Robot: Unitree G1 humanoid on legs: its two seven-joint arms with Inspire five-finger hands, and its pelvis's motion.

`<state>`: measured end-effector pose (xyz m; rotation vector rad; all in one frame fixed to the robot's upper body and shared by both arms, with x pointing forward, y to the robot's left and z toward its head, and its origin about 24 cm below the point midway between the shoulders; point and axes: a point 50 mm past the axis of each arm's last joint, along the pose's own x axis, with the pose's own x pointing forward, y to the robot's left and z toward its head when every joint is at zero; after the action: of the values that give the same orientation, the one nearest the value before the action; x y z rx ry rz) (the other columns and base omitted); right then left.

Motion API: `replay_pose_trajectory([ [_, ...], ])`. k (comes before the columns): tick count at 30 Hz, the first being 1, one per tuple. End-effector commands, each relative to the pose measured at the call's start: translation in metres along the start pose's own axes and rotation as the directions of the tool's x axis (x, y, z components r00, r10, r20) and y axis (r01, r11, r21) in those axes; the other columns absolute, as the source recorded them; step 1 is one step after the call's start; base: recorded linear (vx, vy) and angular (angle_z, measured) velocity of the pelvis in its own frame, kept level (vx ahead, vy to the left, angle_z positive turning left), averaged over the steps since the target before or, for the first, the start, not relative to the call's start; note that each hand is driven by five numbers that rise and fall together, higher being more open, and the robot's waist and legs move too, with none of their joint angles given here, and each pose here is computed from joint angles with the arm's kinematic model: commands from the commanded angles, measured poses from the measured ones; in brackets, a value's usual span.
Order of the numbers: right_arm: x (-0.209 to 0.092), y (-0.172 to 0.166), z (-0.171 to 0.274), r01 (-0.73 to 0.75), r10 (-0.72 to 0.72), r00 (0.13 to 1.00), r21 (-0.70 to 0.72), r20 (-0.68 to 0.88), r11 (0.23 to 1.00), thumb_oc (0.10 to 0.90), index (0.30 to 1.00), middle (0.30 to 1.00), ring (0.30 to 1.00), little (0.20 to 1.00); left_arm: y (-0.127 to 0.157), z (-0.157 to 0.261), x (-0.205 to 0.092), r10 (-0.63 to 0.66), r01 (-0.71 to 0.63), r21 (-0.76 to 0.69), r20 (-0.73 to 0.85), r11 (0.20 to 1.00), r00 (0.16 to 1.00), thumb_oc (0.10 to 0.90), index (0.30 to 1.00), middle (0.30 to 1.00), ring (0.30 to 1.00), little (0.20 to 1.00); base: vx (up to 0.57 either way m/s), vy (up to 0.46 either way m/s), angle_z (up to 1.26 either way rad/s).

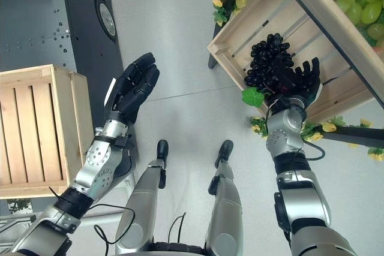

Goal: Pick up the fruits from the basket on one side to the basket on the other side

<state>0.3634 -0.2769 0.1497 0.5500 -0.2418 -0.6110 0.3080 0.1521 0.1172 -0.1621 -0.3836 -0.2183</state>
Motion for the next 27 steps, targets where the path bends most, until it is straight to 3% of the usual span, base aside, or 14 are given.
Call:
replay_pose_trajectory([
  [1,0.008,0.021,0.09,-0.067,0.054,0.923,0.022,0.382,0.997,0.8,0.9,0.9,0.9,0.9,-0.022,0.038,0.011,-0.106,0.118,-0.042,0.217,0.992,0.97,0.8,0.9,0.9,0.9,0.9,0.0,0.0,0.0],
  [11,-0.035,0.065,0.09,-0.407,0.393,0.774,-0.086,0.497,0.91,0.8,0.9,0.9,0.9,0.9,-0.017,0.038,0.003,-0.054,0.073,-0.076,0.232,0.994,0.971,0.8,0.9,0.9,0.9,0.9,0.02,0.054,-0.02],
  [13,-0.057,0.079,0.083,-0.537,0.527,0.694,-0.134,0.492,0.833,0.8,0.9,0.9,0.9,0.9,-0.011,0.037,0.0,-0.022,0.048,-0.104,0.23,0.993,0.973,0.8,0.9,0.9,0.9,0.9,0.04,0.128,0.01],
  [16,-0.069,0.083,0.075,-0.614,0.6,0.653,-0.141,0.462,0.777,0.8,0.9,0.9,0.9,0.9,-0.006,0.036,-0.003,0.002,0.028,-0.129,0.229,0.991,0.973,0.8,0.9,0.9,0.9,0.9,0.06,0.107,0.13],
  [23,-0.116,0.071,0.001,-0.869,0.876,0.47,-0.117,0.111,0.481,0.8,0.9,0.9,0.9,0.9,0.002,0.023,-0.027,0.064,-0.031,-0.182,0.174,0.983,0.983,0.8,0.9,0.9,0.9,0.9,0.13,0.132,0.08],
  [27,-0.128,0.051,-0.021,-0.896,0.897,0.441,-0.056,0.011,0.441,0.8,0.9,0.9,0.9,0.9,0.006,0.014,-0.039,0.047,-0.025,-0.189,0.111,0.982,0.993,0.8,0.9,0.9,0.9,0.9,0.13,0.098,0.2],
])
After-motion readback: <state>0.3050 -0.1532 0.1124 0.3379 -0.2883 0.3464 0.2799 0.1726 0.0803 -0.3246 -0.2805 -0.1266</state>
